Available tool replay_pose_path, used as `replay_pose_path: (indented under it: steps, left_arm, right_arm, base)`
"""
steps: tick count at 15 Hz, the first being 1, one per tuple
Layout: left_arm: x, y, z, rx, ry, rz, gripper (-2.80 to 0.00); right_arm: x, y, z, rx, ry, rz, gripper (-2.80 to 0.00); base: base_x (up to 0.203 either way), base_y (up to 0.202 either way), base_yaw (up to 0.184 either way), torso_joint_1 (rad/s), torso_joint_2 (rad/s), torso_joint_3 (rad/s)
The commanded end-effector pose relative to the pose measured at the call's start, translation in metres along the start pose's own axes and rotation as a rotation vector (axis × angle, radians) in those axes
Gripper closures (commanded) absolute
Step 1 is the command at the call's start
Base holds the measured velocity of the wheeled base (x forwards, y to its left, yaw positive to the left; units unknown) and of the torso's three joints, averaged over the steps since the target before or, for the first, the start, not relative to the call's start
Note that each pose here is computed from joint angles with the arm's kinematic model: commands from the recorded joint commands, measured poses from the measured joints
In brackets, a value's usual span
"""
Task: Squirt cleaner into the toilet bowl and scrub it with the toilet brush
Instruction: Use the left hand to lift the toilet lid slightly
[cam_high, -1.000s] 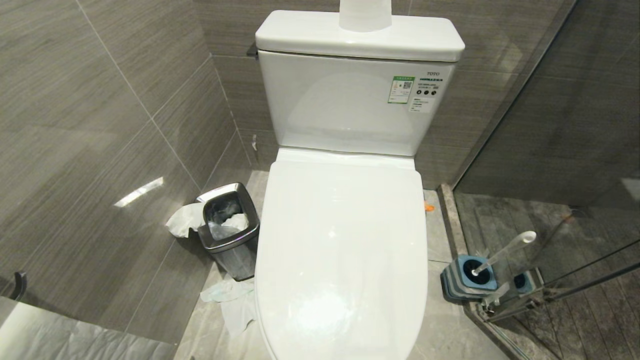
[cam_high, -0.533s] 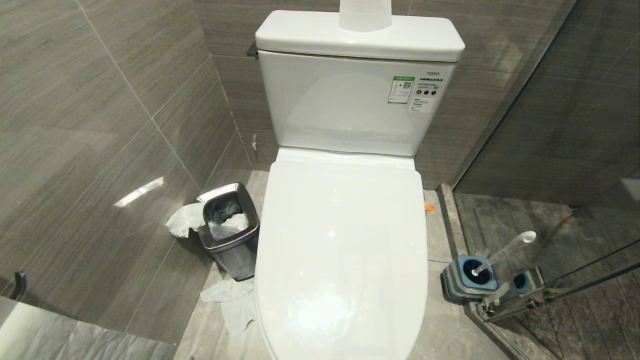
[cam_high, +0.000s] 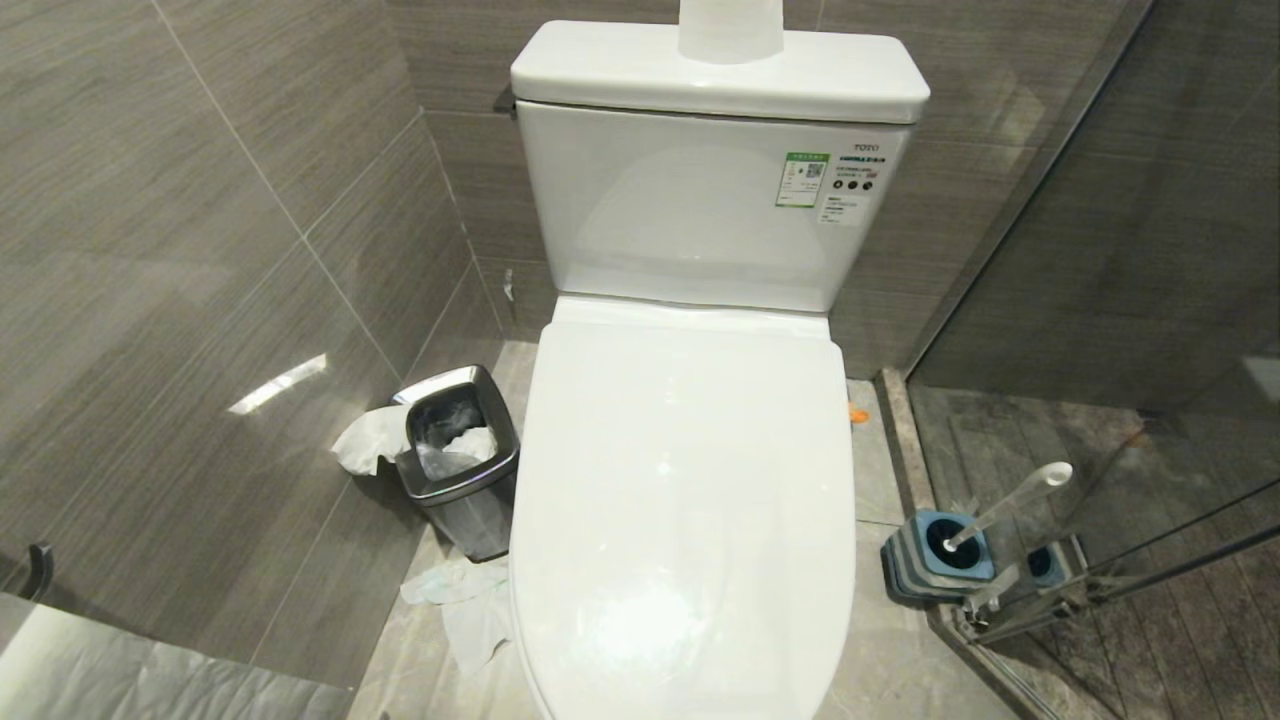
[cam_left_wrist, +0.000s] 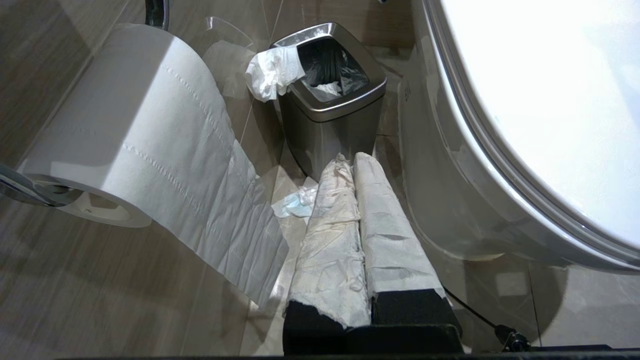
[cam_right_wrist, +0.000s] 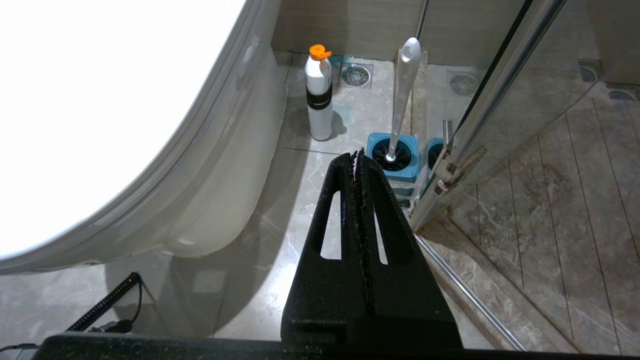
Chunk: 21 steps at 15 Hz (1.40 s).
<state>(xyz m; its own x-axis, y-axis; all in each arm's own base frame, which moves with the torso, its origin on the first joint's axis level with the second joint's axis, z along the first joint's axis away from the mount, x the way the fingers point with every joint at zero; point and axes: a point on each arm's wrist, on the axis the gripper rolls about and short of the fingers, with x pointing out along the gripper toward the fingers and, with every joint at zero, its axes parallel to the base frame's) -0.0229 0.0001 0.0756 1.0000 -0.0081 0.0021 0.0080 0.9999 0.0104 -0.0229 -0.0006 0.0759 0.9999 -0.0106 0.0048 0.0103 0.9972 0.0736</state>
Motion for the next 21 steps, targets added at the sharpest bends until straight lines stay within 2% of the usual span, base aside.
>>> replay_pose_path:
  steps: [1,21]
  left_arm:
    - [0.0002,0.0,-0.0004,0.0,0.002,-0.001,0.0]
    - [-0.0003,-0.0001,0.0001,0.022,0.008,-0.004,0.0]
  right_arm:
    - [0.0001,0.0,0.0001,0.0,0.0,0.0,0.0]
    - [0.0001,0.0,0.0001,0.0,0.0,0.0,0.0]
  base:
    - [0.0,0.0,0.0,0.0,0.0,0.0]
    - [0.0,0.0,0.0,0.0,0.0,0.0]
